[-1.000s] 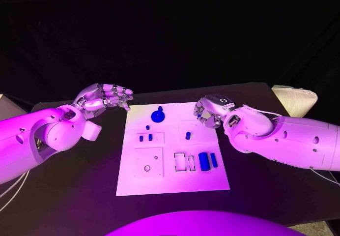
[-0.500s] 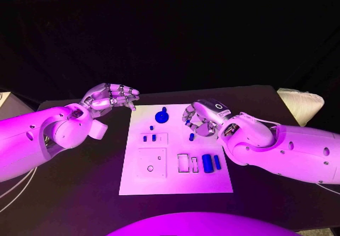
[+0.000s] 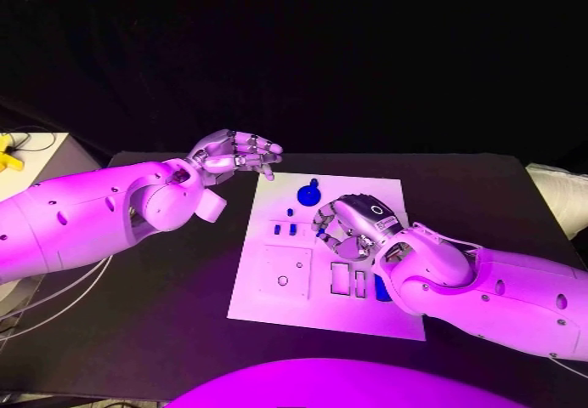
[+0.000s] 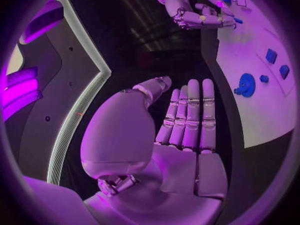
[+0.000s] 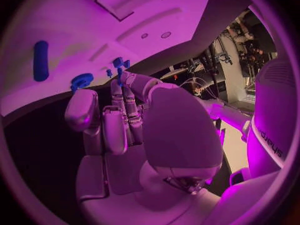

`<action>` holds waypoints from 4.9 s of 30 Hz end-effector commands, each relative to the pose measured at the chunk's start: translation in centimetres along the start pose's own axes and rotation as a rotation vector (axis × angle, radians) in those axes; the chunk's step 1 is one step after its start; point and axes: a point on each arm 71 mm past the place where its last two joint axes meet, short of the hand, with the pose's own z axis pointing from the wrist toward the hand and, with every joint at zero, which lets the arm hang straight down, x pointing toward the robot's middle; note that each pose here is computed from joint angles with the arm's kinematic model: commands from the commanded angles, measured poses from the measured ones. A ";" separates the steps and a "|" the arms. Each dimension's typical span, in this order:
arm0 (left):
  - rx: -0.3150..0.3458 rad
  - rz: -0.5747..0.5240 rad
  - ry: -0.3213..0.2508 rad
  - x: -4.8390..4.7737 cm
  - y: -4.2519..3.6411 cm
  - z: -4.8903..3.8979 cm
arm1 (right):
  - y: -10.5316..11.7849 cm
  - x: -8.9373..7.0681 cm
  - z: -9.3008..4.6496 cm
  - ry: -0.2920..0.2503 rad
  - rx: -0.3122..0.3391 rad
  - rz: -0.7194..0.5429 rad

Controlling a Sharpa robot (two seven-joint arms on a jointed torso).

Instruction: Assemble the parts on the task board

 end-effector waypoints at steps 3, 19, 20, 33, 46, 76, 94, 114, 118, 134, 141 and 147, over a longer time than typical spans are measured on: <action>0.007 0.003 -0.005 0.30 -0.08 0.30 | 0.9 1.3 0.3 0.030 -0.048 -0.028; 0.006 0.003 0.004 0.72 -0.01 0.76 | 2.2 3.2 0.2 0.053 -0.068 -0.008; 0.006 0.004 0.004 0.74 -0.01 0.77 | 2.3 3.3 0.2 0.055 -0.068 -0.007; 0.005 0.005 0.005 0.86 -0.01 0.84 | 2.5 4.2 0.1 0.076 -0.066 -0.009; 0.003 0.007 0.003 0.73 0.04 0.87 | 2.8 4.6 -0.1 0.092 -0.068 -0.004; -0.003 0.009 0.005 0.59 0.12 0.87 | 3.1 5.7 -0.2 0.123 -0.064 0.000; -0.006 0.009 0.005 0.51 0.15 0.83 | 2.8 5.4 -0.2 0.079 -0.049 -0.007; -0.009 0.009 0.006 0.43 0.18 0.79 | 2.9 5.1 -0.4 0.060 -0.046 0.001; -0.010 0.009 0.006 0.42 0.19 0.77 | 2.8 5.2 -0.5 0.069 -0.043 -0.002; -0.011 0.009 0.007 0.40 0.20 0.77 | 2.6 5.2 -0.8 0.099 -0.032 -0.010; -0.011 0.009 0.007 0.41 0.20 0.77 | 2.4 5.3 -0.8 0.107 -0.021 -0.017; -0.011 0.008 0.008 0.42 0.20 0.77 | 2.3 5.4 -0.7 0.116 -0.015 -0.023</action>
